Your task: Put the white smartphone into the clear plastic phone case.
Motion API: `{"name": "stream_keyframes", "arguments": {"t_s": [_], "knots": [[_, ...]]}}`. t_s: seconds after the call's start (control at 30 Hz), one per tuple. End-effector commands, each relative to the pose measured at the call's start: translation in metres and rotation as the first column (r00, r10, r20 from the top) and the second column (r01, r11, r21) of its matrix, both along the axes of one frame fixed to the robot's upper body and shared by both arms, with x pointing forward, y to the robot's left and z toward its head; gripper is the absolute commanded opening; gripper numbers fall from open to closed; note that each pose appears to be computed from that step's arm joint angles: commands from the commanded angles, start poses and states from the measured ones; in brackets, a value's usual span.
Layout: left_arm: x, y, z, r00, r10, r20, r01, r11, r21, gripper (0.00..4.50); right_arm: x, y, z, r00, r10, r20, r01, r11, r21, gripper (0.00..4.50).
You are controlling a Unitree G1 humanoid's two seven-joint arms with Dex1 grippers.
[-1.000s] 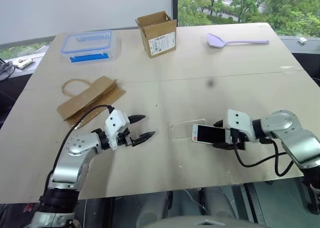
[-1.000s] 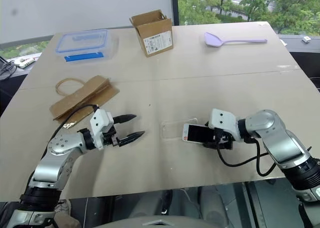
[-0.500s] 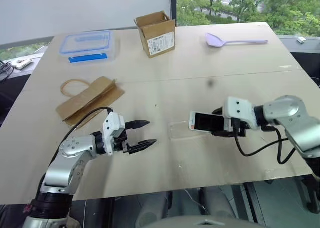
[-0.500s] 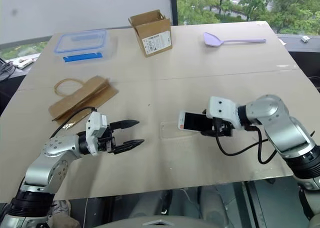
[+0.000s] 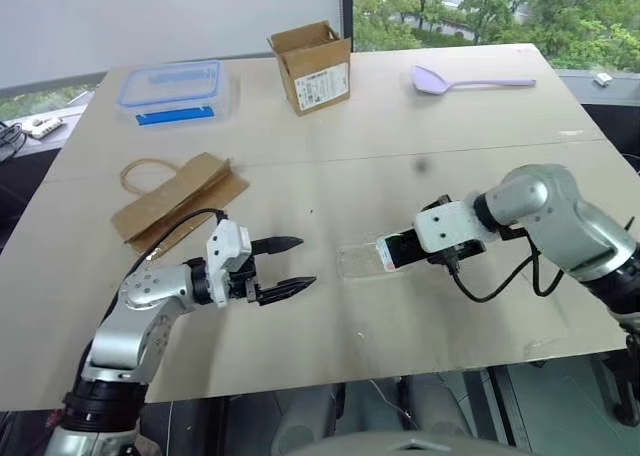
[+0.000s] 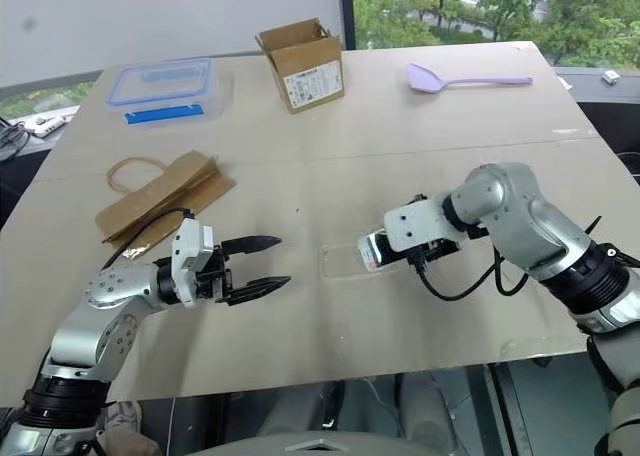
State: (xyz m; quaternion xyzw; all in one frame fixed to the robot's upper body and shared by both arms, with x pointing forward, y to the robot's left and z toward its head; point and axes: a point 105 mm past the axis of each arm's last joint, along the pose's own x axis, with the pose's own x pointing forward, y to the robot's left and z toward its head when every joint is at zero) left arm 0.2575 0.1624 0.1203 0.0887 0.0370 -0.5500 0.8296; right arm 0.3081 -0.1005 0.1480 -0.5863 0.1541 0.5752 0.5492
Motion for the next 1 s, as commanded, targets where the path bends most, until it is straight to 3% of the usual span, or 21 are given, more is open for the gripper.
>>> {"name": "stream_keyframes", "arguments": {"t_s": [0.03, 0.4, 0.67, 0.8, 1.0], "knots": [[-0.006, -0.014, 0.011, 0.999, -0.019, 0.043, 0.019, 1.0, 0.003, 3.77, 0.005, 0.006, 0.012, 0.997, 0.063, 0.054, -0.06, 0.996, -0.06, 2.88], [-0.013, -0.029, 0.009, 0.999, 0.003, 0.032, -0.004, 1.0, 0.011, 3.77, -0.002, 0.024, 0.006, 0.993, 0.088, -0.073, -0.095, 0.991, -0.098, 2.88], [-0.001, -0.022, 0.003, 0.999, 0.029, 0.031, -0.03, 0.999, 0.019, 3.77, -0.007, 0.035, -0.001, 0.957, -0.057, -0.284, 0.078, 0.995, 0.065, 2.88], [0.0, -0.018, 0.0, 0.999, 0.036, 0.031, -0.037, 0.999, 0.023, 3.77, -0.008, 0.032, -0.004, 0.949, -0.082, -0.303, 0.113, 0.99, 0.084, 2.88], [-0.003, -0.016, -0.008, 0.999, 0.045, 0.023, -0.046, 0.998, 0.046, 3.77, -0.003, 0.029, 0.008, 0.958, -0.134, -0.255, 0.192, 0.956, 0.22, 2.88]]}}
